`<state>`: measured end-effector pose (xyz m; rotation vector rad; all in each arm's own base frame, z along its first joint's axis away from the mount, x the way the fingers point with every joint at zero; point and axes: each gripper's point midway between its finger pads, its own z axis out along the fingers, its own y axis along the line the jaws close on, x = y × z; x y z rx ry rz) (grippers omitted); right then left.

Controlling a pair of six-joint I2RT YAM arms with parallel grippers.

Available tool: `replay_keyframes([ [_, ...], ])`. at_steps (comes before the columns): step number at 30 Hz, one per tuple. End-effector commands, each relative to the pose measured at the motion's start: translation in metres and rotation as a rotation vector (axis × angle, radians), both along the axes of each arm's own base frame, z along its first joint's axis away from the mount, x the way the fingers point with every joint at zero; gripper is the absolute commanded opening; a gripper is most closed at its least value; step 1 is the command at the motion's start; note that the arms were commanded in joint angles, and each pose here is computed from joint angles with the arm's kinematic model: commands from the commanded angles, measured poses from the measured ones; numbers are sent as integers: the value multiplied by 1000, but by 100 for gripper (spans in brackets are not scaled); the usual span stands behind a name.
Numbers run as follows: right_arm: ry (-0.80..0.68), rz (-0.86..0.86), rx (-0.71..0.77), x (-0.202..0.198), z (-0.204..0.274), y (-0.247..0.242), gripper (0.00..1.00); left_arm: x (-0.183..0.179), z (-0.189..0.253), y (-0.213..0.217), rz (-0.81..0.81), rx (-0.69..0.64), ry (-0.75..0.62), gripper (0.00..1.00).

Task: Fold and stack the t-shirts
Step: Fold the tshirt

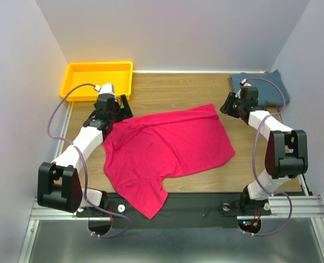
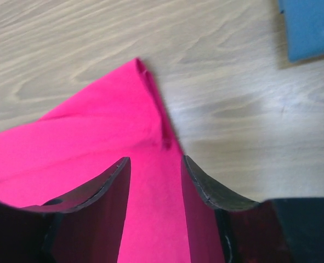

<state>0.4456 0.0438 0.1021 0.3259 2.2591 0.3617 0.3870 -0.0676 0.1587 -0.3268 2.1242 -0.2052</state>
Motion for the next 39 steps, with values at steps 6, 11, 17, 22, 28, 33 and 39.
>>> replay_keyframes([
  [6, -56, 66, 94, -37, 29, 19, 62, -5, -50, -41, -254, 76, 105, 99],
  [11, -67, 74, 107, -59, 34, 21, 63, 11, -71, -55, -314, 102, 158, 98],
  [17, -77, 76, 102, -69, 38, 21, 63, 16, -95, -67, -373, 100, 214, 95],
  [22, -78, 73, 94, -69, 40, 19, 63, 9, -92, -81, -420, 76, 219, 88],
  [28, -68, 68, 95, -69, 38, 19, 63, -16, -83, -97, -471, 42, 244, 70],
  [33, -73, 64, 85, -70, 39, 17, 63, -39, -83, -106, -500, -2, 276, 60],
  [39, -78, 68, 88, -70, 42, 18, 63, -78, -96, -129, -571, -78, 358, 59],
])
